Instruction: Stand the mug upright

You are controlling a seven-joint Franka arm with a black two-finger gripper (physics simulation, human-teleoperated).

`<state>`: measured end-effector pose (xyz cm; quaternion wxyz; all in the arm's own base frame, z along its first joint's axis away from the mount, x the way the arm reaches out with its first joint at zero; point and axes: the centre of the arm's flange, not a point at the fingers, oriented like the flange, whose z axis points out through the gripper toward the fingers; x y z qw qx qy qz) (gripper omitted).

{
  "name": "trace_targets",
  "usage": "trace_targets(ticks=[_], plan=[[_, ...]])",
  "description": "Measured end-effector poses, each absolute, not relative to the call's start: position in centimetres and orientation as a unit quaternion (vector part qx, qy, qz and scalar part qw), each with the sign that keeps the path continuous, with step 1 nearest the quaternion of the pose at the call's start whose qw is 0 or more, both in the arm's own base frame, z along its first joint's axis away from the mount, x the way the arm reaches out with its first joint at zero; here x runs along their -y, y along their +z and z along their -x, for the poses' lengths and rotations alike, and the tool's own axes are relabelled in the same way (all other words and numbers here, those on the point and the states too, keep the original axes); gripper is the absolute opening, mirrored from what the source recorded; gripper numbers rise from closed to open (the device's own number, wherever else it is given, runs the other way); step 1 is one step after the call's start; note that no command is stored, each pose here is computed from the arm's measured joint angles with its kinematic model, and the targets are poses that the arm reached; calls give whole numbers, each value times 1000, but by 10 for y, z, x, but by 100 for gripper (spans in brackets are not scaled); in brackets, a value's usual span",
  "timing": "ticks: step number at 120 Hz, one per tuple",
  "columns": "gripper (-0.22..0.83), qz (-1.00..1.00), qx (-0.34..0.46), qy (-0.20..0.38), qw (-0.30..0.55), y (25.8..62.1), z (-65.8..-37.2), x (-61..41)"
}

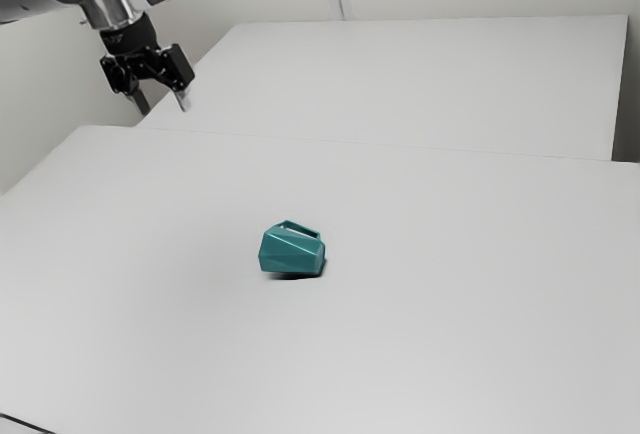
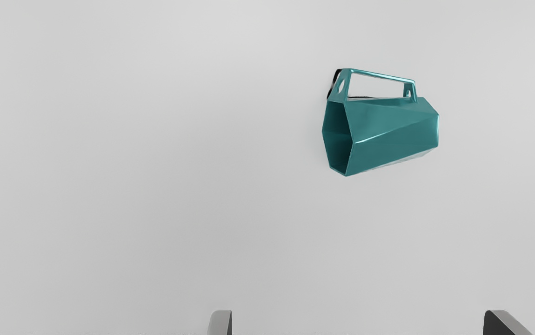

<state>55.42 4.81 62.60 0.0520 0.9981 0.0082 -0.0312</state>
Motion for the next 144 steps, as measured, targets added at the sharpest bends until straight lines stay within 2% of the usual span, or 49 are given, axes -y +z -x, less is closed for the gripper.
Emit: trace_targets(ticks=[17, 41, 65, 86, 101, 118, 131, 144], plan=[[60, -998, -12, -36, 56, 615, -550, -37], [60, -996, -21, -53, 72, 574, -549, -27], [60, -986, -28, -65, 150, 522, -541, -19], [60, -974, -50, -54, 217, 496, -543, -40], [60, -955, -81, -65, 279, 448, -543, -66], [60, -917, -172, -49, 356, 378, -534, -165], [60, -895, -178, -40, 407, 337, -526, -174], [60, -881, -163, -25, 443, 314, -519, -167]])
